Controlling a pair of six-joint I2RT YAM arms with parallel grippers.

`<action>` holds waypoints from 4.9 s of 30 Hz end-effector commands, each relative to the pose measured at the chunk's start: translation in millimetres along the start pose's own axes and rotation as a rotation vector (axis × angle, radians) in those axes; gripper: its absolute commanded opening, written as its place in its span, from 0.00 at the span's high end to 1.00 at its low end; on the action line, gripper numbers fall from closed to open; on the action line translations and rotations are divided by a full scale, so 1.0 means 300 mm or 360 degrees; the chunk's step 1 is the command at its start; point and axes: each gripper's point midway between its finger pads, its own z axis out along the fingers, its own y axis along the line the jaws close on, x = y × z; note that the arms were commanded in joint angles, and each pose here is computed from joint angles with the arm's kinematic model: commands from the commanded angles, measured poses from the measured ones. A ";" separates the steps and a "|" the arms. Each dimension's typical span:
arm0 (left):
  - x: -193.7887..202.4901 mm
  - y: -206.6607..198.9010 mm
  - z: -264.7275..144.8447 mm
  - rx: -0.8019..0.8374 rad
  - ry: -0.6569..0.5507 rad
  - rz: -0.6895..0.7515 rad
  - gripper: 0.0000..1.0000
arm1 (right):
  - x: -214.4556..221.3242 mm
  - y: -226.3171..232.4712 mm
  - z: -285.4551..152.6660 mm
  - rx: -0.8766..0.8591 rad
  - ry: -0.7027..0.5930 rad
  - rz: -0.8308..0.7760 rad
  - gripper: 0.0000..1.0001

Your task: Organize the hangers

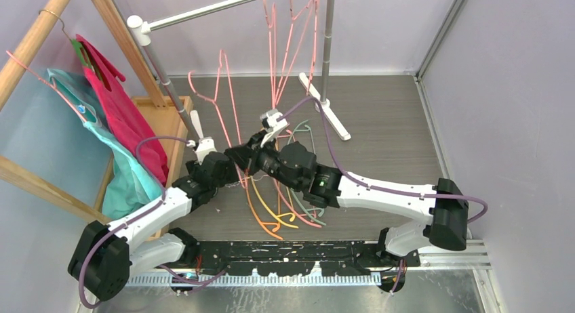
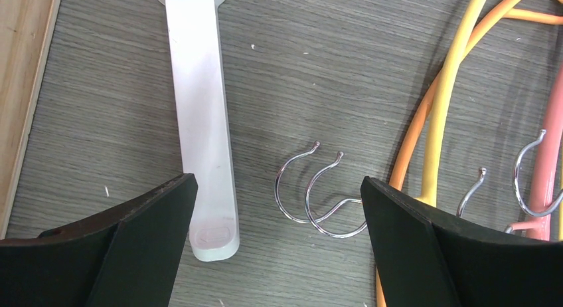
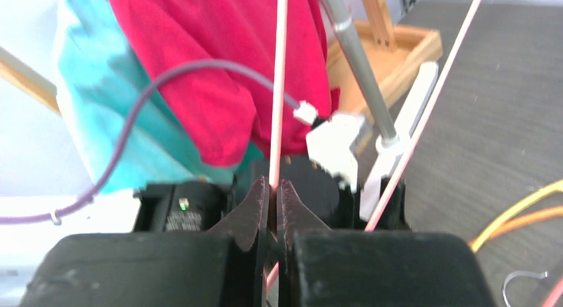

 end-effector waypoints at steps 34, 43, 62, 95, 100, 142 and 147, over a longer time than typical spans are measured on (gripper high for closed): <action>-0.038 -0.009 -0.004 0.0023 -0.0060 0.0001 0.02 | -0.552 -0.153 0.325 0.0035 -0.0429 0.0087 0.99; -0.034 -0.011 0.006 0.0008 -0.0049 0.0011 0.02 | -0.642 -0.322 0.208 0.0141 -0.0546 0.0163 0.99; -0.035 0.004 0.010 -0.0040 -0.0048 0.0025 0.02 | -0.838 -0.708 0.035 0.0396 -0.0774 0.0264 0.99; -0.024 -0.004 0.030 -0.0055 -0.0018 0.0046 0.02 | -0.737 -0.754 -0.322 0.0966 -0.0736 -0.0169 0.34; -0.036 -0.004 0.026 -0.0062 -0.0024 0.0056 0.02 | -0.619 -0.824 -0.440 0.1337 -0.0603 -0.0353 0.33; -0.039 -0.025 0.019 -0.0025 0.0000 0.0048 0.02 | 0.560 -0.776 -0.260 0.0673 0.0796 -0.0088 0.48; -0.040 -0.021 0.014 -0.0022 -0.0004 0.0046 0.02 | 0.600 -0.792 -0.268 0.0700 0.0841 -0.0088 0.62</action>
